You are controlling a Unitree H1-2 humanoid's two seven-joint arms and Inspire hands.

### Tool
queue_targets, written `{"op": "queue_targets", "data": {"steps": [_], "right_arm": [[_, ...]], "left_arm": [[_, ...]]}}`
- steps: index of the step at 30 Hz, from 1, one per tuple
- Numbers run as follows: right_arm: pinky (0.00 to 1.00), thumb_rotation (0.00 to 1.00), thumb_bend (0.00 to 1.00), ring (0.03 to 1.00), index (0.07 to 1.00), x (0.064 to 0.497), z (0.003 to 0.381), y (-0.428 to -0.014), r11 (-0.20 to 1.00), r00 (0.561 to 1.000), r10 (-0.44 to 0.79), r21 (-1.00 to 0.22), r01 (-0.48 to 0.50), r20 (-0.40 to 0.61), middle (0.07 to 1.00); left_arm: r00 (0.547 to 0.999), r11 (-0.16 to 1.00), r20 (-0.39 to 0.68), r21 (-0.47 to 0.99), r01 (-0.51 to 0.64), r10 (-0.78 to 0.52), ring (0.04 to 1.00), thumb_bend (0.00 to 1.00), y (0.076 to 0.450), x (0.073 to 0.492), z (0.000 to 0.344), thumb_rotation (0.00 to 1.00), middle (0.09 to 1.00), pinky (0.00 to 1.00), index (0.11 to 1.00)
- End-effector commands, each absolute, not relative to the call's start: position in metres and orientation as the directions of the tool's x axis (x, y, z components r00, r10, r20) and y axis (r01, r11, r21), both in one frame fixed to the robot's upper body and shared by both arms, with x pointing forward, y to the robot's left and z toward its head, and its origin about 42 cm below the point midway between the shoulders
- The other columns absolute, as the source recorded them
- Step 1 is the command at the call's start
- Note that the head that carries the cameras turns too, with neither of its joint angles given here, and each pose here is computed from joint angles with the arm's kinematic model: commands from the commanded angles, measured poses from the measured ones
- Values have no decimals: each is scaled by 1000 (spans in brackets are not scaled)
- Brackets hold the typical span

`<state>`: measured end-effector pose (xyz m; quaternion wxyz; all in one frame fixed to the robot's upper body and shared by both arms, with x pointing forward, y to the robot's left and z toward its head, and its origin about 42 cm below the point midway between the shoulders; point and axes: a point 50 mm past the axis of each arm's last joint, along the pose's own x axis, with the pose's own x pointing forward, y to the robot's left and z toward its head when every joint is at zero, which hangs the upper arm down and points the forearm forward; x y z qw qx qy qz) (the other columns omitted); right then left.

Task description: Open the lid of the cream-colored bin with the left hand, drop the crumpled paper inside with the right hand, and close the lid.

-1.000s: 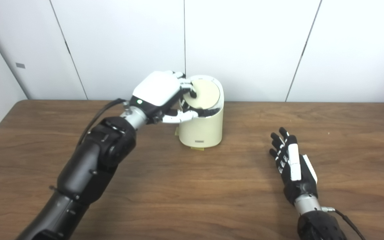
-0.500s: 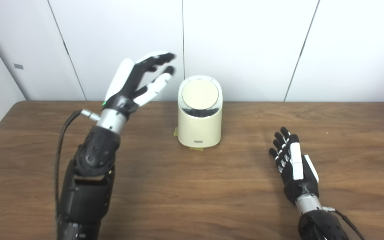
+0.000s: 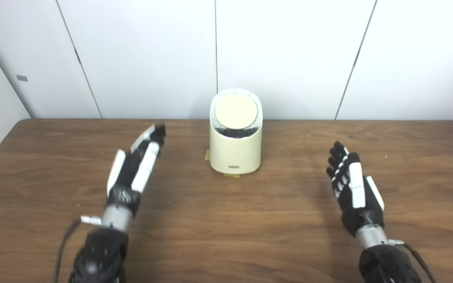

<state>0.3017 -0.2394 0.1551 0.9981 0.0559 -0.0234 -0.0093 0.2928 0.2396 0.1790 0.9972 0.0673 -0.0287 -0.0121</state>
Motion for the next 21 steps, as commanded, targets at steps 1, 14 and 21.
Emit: {"op": "queue_targets", "data": {"steps": [1,14,21], "right_arm": [[1000,973,618,1000,961,303,175,-247,996,989,-24,89,11,144,993],[1000,985,639,1000,981,296,173,-259,1000,991,-12,30,8,131,999],[1000,971,632,999,980,297,164,-259,1000,995,-6,28,3,103,994]], "left_arm": [[992,997,129,79,-2,-8,950,385,236,291,192,989,956,959,968],[997,999,58,-23,-41,43,990,380,230,264,158,1000,986,1000,998],[996,997,62,-39,-60,62,990,419,236,264,154,1000,978,1000,991]]}}
